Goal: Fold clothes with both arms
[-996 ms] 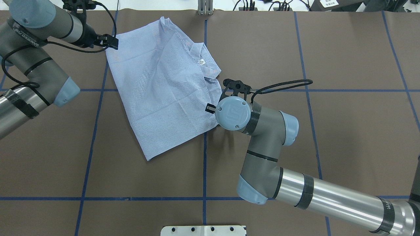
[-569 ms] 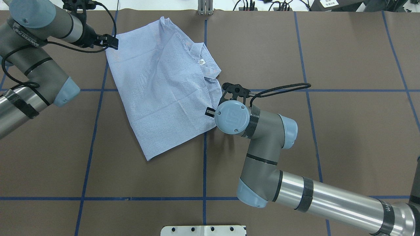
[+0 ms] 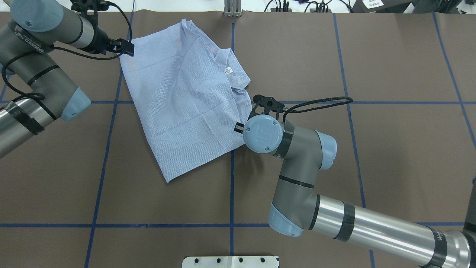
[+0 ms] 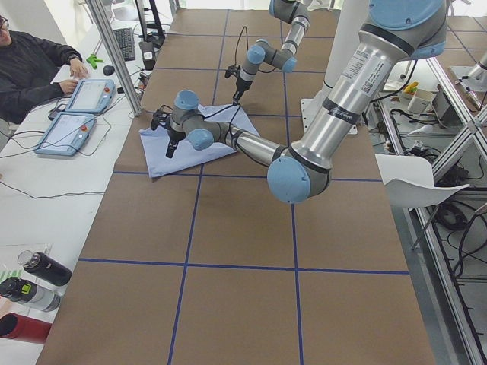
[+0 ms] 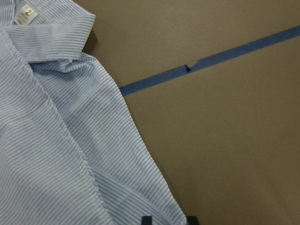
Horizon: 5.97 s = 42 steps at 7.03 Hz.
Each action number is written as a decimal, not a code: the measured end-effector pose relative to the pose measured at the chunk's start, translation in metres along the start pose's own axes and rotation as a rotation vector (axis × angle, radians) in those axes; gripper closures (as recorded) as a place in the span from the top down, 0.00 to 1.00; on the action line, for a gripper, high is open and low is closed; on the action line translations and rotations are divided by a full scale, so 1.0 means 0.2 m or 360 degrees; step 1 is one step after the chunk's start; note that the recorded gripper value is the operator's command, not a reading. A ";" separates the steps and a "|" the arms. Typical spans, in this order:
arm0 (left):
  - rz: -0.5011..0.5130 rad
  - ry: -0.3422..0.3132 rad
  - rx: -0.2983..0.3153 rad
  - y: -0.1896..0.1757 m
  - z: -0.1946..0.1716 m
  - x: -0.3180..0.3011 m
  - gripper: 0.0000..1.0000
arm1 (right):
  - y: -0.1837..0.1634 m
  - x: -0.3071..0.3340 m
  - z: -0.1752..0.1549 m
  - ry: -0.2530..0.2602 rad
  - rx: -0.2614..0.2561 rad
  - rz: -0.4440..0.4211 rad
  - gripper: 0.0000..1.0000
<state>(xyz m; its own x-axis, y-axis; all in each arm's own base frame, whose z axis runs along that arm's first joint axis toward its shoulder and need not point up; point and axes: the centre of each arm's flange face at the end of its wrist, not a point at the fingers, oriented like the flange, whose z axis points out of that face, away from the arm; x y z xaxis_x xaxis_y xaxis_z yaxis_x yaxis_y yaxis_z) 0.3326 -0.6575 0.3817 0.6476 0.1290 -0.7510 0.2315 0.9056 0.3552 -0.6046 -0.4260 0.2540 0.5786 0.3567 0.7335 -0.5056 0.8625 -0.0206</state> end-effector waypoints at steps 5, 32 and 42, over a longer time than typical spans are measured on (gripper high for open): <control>-0.0016 0.0031 -0.0010 0.03 0.00 0.07 1.00 | 0.20 0.16 -0.29 -0.0104 -0.0043 0.0062 0.00; -0.0630 0.0148 -0.0469 1.95 -0.33 0.89 0.37 | 0.49 0.28 -0.55 -0.0108 -0.0018 0.0058 0.00; -0.0628 0.0176 -0.0467 1.92 -0.36 0.93 0.00 | 0.48 0.30 -0.57 -0.0113 -0.0019 0.0058 0.00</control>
<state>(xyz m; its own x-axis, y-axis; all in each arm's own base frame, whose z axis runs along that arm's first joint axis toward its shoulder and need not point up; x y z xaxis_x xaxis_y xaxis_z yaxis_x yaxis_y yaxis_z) 0.4895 -0.2566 0.3377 0.4674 -0.2185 -0.8566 0.2193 0.9673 -0.1271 -0.5452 -0.2812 0.2193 0.5131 0.3621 0.7782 -0.5176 0.8538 -0.0559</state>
